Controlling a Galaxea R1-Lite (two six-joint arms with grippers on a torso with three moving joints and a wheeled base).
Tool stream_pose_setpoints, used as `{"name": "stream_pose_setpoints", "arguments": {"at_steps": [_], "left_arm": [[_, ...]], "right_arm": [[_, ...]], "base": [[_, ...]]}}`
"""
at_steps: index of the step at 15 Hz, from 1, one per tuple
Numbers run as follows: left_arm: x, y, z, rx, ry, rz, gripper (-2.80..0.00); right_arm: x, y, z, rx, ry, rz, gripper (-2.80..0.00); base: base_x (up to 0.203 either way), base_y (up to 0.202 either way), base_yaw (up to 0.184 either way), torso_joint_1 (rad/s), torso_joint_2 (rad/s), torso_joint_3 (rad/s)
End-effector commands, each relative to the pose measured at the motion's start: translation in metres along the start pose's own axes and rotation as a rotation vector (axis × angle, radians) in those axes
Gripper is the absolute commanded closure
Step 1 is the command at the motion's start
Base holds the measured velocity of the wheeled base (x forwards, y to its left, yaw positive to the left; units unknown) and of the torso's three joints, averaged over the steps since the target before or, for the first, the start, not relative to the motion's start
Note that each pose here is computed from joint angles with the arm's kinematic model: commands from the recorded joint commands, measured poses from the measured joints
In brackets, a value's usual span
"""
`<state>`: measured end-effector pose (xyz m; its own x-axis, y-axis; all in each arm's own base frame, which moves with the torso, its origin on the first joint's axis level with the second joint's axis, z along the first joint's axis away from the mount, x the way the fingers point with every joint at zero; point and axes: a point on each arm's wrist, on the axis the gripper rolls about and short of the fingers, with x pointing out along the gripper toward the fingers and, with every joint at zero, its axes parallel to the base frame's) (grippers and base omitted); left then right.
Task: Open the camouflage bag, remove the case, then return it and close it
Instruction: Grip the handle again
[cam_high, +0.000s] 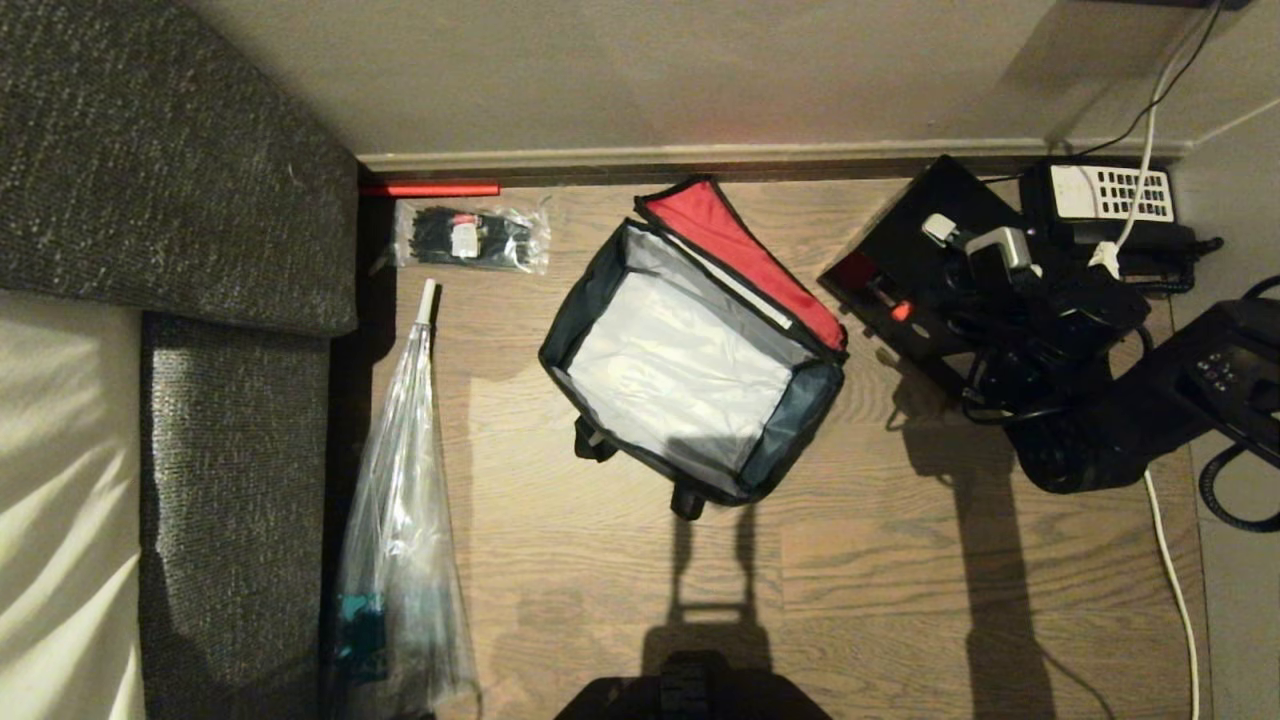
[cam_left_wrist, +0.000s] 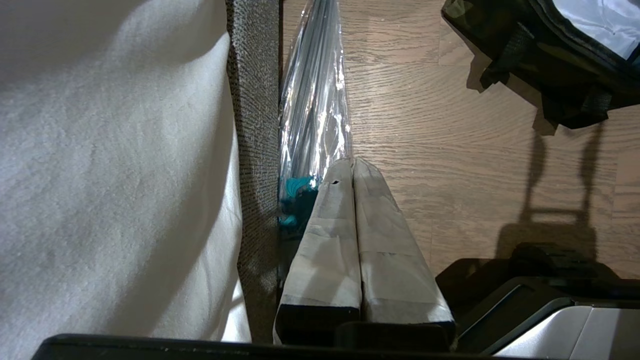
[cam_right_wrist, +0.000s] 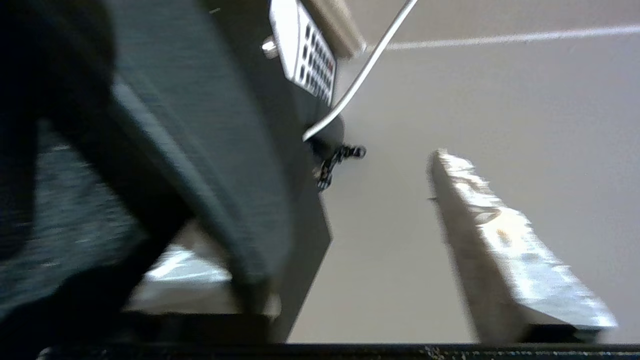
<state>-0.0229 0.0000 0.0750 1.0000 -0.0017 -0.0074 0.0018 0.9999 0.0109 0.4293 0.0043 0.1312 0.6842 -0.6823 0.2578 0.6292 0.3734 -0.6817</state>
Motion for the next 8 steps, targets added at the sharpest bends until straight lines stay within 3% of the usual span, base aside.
{"name": "stream_pose_setpoints", "arguments": {"at_steps": [1,8], "left_arm": [[0.0000,0.0000,-0.0001,0.000,0.000,0.000,0.00],[0.0000,0.0000,-0.0001,0.001,0.000,0.000,0.00]], "right_arm": [[-0.0040,0.0108,-0.0010,-0.013,0.001,0.014,0.00],[-0.0044,0.0155,0.0035,-0.010,-0.009,0.013,0.00]], "base": [[0.000,0.000,0.000,0.000,0.00,0.000],[0.000,0.000,0.000,0.000,0.00,0.000]]}}
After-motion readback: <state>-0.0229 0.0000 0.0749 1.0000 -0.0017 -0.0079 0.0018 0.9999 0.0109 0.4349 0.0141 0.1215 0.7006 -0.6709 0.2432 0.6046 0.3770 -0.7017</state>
